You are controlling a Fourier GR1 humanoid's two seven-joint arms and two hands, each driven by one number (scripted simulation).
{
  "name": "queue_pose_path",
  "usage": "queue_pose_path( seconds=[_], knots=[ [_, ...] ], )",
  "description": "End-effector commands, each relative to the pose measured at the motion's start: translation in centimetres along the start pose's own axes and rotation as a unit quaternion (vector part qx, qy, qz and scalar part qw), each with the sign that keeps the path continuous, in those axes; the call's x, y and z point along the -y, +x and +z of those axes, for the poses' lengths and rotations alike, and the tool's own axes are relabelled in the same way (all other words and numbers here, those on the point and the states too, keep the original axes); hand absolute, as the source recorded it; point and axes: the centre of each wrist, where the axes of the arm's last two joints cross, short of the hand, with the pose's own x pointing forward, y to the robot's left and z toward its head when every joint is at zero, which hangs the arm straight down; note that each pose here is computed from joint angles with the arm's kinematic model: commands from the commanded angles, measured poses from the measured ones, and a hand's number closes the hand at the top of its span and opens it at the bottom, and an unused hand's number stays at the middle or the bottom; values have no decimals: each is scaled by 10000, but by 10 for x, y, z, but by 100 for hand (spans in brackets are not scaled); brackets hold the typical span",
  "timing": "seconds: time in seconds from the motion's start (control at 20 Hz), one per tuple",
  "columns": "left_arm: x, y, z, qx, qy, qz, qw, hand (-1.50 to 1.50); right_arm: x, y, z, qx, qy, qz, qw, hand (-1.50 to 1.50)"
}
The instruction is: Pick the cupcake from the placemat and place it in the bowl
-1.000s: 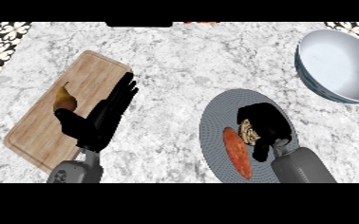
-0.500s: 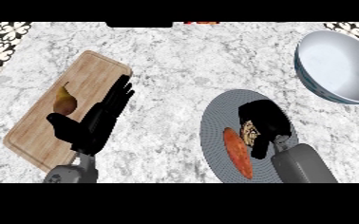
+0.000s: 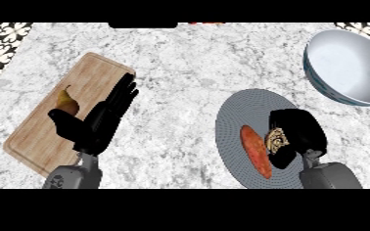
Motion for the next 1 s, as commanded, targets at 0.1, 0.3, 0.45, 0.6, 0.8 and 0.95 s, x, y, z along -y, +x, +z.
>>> queue_pose_path(
  seconds=[0.1, 0.3, 0.45, 0.6, 0.8, 0.95],
  knots=[
    [-3, -7, -7, 69, 41, -85, 9999, 0, 24, 15, 24, -420, -925, -166, 9947, 150],
    [-16, 6, 3, -33, 82, -11, 10000, 0, 67, 6, 66, -247, -1354, -612, 9886, 150],
    [-5, 5, -3, 42, 64, -95, 9999, 0, 99, 21, 100, -151, -1966, -684, 9780, 150],
    [-4, 3, 6, -37, 139, -17, 9999, 0, 122, 12, 141, -274, -2449, -603, 9673, 150],
    [12, -12, 14, -15, -19, -20, 10000, 0, 156, 12, 146, -423, -2700, -631, 9599, 150],
    [8, -1, -21, 66, -46, -74, 9999, 0, 179, 10, 139, -440, -2852, -782, 9542, 150]
  ],
)
